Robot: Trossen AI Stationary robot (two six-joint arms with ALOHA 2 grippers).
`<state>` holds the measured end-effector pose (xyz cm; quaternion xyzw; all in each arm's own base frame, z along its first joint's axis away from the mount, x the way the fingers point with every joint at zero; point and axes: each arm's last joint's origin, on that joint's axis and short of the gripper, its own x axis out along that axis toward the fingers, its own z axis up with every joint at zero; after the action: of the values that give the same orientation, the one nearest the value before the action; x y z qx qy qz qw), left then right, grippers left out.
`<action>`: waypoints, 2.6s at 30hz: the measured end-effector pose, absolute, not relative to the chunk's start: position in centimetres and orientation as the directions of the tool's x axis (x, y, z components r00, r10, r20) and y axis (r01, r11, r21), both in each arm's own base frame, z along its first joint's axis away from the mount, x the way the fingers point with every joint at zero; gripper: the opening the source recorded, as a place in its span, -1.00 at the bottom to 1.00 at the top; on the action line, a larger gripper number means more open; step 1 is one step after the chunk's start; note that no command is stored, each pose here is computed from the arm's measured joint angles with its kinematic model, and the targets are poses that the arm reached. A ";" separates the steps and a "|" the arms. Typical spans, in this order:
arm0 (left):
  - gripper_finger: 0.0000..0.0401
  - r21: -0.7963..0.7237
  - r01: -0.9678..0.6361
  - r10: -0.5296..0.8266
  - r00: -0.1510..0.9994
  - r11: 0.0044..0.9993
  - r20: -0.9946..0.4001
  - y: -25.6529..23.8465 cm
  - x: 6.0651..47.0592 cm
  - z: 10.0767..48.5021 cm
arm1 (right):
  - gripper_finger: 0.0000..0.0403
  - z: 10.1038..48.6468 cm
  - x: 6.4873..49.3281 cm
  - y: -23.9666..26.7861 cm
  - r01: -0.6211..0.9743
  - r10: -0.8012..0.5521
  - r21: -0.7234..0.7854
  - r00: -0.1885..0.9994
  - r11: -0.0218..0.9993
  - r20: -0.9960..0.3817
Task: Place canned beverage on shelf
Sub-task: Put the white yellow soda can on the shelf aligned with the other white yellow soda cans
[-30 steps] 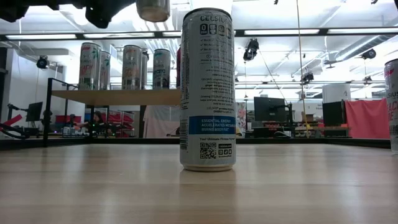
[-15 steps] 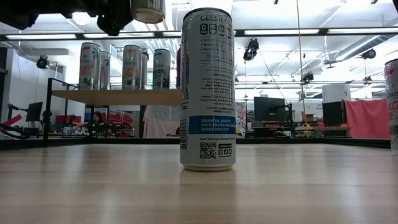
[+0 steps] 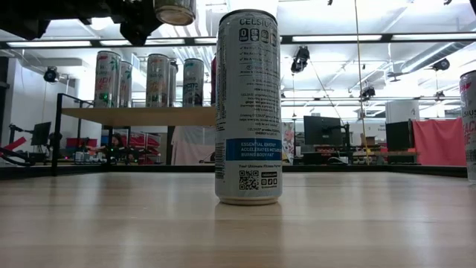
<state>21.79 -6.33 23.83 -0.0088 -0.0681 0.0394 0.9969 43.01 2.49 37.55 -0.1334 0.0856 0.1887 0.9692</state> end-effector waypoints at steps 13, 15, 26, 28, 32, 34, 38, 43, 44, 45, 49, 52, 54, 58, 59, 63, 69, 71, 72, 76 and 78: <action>0.17 -0.050 -0.216 0.220 0.970 0.975 0.101 -5.8 21.5 23.8 | 0.67 38.2 42.7 2.1 -0.265 0.224 -0.188 0.951 0.946 -0.212; 0.17 -0.037 -0.240 0.242 0.966 0.970 0.090 -5.6 21.2 23.9 | 0.74 38.6 42.5 2.0 -0.226 0.181 -0.195 0.957 0.954 -0.225; 0.17 0.123 -0.358 0.338 0.927 0.925 0.159 -4.1 17.4 27.1 | 0.74 44.3 40.9 1.2 0.059 -0.090 -0.165 0.979 0.984 -0.185; 0.17 0.158 -0.386 0.355 0.915 0.909 0.191 -3.8 16.5 27.9 | 0.74 45.6 40.5 1.0 0.128 -0.147 -0.135 0.978 0.983 -0.146; 0.17 0.205 -0.433 0.389 0.894 0.878 0.224 -3.1 14.9 28.9 | 0.74 47.7 39.8 0.8 0.163 -0.170 -0.082 0.982 0.983 -0.080; 0.17 0.200 -0.444 0.393 0.886 0.873 0.247 -2.8 14.2 29.3 | 0.74 48.0 39.7 0.9 0.168 -0.173 -0.076 0.982 0.983 -0.071; 0.17 0.223 -0.439 0.388 0.890 0.870 0.240 -2.6 13.3 29.0 | 0.71 47.2 40.0 0.9 0.169 -0.174 -0.063 0.980 0.984 -0.095; 0.18 0.218 -0.425 0.372 0.895 0.879 0.246 -2.5 13.0 28.1 | 0.68 44.4 42.4 0.9 0.170 -0.175 -0.050 0.974 0.984 -0.146; 0.19 0.211 -0.426 0.371 0.893 0.880 0.255 -2.5 12.9 28.2 | 0.68 43.8 43.0 1.0 0.167 -0.174 -0.058 0.973 0.984 -0.148; 0.19 0.207 -0.425 0.369 0.892 0.881 0.260 -2.5 12.8 28.2 | 0.68 43.2 43.6 1.0 0.164 -0.174 -0.074 0.973 0.984 -0.154; 0.19 0.179 -0.426 0.371 0.888 0.887 0.273 -2.4 12.6 28.4 | 0.68 42.0 45.0 1.2 0.150 -0.171 -0.151 0.975 0.977 -0.141; 0.20 0.169 -0.426 0.373 0.886 0.889 0.276 -2.3 12.4 28.3 | 0.67 41.7 45.8 1.3 0.148 -0.169 -0.196 0.981 0.969 -0.095; 0.20 0.168 -0.428 0.375 0.885 0.888 0.275 -2.3 12.4 28.3 | 0.67 41.7 46.1 1.4 0.151 -0.168 -0.211 0.984 0.966 -0.064; 0.20 0.161 -0.427 0.375 0.886 0.890 0.274 -2.3 12.3 28.2 | 0.67 41.6 46.5 1.5 0.151 -0.162 -0.225 0.986 0.963 -0.030; 0.20 0.161 -0.428 0.376 0.885 0.890 0.274 -2.3 12.3 28.2 | 0.67 41.4 46.8 1.5 0.146 -0.155 -0.224 0.988 0.963 -0.024; 0.20 0.156 -0.438 0.388 0.881 0.885 0.272 -2.2 12.3 28.2 | 0.67 41.0 47.3 1.6 0.116 -0.123 -0.230 0.992 0.966 -0.016; 0.21 0.152 -0.447 0.397 0.877 0.882 0.272 -2.2 12.3 28.2 | 0.67 40.9 47.8 1.6 0.121 -0.113 -0.227 0.992 0.966 0.046; 0.21 0.153 -0.447 0.398 0.877 0.881 0.270 -2.2 12.3 28.2 | 0.67 40.9 47.9 1.5 0.125 -0.114 -0.234 0.992 0.964 0.062; 0.21 0.153 -0.448 0.399 0.876 0.881 0.270 -2.2 12.3 28.2 | 0.67 40.9 47.9 1.5 0.125 -0.113 -0.240 0.992 0.963 0.063; 0.21 0.145 -0.447 0.399 0.876 0.883 0.270 -2.2 12.3 28.2 | 0.67 40.8 48.1 1.5 0.111 -0.095 -0.246 0.993 0.963 0.075; 0.21 0.127 -0.445 0.400 0.874 0.886 0.275 -2.2 12.3 28.3 | 0.67 40.6 48.3 1.5 0.101 -0.085 -0.250 0.994 0.963 0.072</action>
<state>12.31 -2.21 28.28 0.0937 -0.1215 0.2192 0.9635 48.26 1.51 40.59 -0.1276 -0.0303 -0.0470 0.9902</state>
